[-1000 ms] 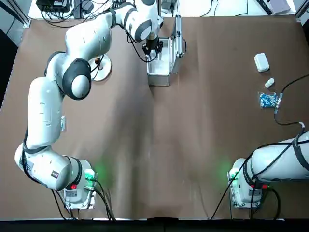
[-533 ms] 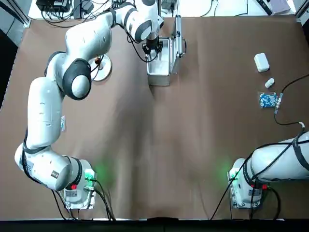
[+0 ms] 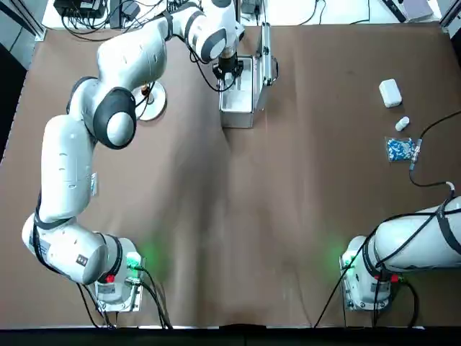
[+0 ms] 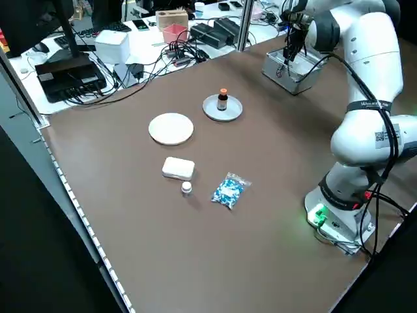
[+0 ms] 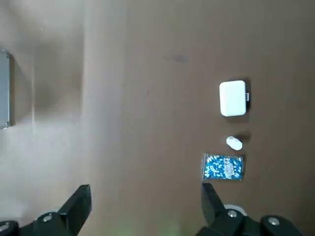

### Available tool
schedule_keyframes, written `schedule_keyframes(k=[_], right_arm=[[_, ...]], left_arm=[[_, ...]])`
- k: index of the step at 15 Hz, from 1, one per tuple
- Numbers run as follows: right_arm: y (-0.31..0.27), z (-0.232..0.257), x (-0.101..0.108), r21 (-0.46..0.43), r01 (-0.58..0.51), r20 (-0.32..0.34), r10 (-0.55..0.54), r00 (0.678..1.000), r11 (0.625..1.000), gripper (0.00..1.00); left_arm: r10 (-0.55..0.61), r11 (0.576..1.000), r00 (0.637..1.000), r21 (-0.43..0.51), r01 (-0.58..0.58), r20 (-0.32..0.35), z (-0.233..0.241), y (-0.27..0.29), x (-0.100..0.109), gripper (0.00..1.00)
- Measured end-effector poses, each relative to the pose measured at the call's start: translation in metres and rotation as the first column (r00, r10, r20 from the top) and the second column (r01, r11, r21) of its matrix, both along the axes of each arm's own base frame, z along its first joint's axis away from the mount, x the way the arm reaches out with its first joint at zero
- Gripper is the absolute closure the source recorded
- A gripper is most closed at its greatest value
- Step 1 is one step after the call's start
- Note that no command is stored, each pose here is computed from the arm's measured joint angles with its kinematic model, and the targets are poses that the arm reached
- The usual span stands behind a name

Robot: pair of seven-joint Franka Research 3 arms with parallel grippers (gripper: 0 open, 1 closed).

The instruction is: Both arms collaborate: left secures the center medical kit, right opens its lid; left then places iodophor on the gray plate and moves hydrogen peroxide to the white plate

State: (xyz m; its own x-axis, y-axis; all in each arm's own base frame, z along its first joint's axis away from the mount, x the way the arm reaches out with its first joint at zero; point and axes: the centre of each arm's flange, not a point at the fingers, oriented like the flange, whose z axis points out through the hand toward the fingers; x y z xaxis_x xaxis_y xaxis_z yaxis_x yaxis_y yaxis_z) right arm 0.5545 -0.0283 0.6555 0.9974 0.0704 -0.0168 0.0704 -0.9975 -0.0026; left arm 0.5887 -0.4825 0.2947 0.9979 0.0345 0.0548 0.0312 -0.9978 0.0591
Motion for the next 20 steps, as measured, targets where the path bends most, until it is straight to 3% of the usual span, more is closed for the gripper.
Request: schedule_keyframes(k=[10,20], right_arm=[[0.000,0.000,0.000,0.000,0.000,-0.001,0.000,1.000,1.000,0.01],[-0.001,-0.003,0.000,0.000,0.002,-0.006,-0.002,1.000,1.000,0.01]], left_arm=[[-0.015,1.000,1.000,0.007,0.015,0.005,-0.001,0.003,0.002,0.54],[-0.041,0.999,0.999,0.019,0.041,0.005,-0.008,-0.011,-0.010,0.55]])
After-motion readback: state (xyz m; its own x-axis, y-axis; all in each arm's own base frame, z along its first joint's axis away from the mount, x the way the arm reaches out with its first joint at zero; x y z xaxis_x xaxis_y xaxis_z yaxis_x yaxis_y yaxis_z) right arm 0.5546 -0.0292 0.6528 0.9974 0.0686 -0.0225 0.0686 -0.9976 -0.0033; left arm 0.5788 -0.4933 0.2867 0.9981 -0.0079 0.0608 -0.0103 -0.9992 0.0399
